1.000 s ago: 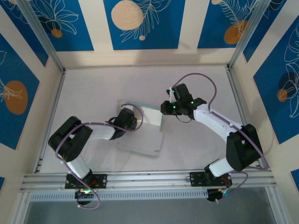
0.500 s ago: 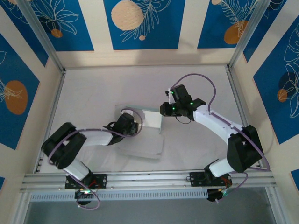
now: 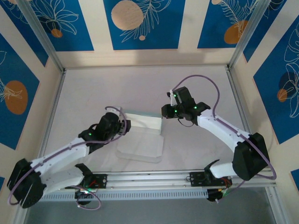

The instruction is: Fold the paper box

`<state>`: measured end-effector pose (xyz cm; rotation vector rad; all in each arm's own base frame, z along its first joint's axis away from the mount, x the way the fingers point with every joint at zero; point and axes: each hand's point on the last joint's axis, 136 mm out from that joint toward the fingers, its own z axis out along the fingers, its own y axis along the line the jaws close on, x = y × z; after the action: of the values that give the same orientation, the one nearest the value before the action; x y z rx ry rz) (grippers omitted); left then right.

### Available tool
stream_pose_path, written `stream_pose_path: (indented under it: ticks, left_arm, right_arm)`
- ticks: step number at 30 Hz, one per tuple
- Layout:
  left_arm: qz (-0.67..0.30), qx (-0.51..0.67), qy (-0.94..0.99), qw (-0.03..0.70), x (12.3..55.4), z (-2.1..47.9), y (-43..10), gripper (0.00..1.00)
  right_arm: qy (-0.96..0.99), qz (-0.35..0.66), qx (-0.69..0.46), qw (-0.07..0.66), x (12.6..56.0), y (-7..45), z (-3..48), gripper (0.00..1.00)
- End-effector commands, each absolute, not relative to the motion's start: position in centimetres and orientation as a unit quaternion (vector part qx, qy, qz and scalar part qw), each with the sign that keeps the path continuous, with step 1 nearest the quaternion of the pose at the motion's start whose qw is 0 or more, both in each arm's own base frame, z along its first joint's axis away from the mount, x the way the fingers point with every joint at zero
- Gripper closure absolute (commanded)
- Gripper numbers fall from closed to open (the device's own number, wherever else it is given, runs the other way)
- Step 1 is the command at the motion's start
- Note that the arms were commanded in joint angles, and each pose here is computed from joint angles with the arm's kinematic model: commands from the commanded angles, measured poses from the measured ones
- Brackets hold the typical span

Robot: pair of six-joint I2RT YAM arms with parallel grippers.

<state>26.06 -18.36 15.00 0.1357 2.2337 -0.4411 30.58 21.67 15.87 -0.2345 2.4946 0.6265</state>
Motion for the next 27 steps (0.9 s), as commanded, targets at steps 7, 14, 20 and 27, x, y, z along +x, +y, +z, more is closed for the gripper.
stream_pose_path:
  ticks: [7, 14, 20, 27]
  left_arm:
    - [-0.143, -0.008, 0.895, 0.421, 27.2, 20.3, -13.3, 0.38]
    - [-0.172, -0.094, 0.917, 0.347, 31.4, 16.8, -10.8, 0.32]
    - [-0.226, -0.092, 0.919, 0.311, 34.3, 14.3, -12.8, 0.31]
    - [-0.245, -0.091, 0.91, 0.322, 34.9, 14.7, -13.4, 0.34]
  right_arm:
    - [0.925, 0.251, -0.087, 0.273, 28.8, 21.2, 18.1, 0.52]
    - [0.927, 0.288, -0.08, 0.226, 27.1, 21.7, 18.0, 0.42]
    - [0.92, 0.344, -0.04, 0.182, 26.6, 21.9, 17.5, 0.34]
    - [0.905, 0.393, -0.019, 0.16, 26.7, 22.7, 18.6, 0.07]
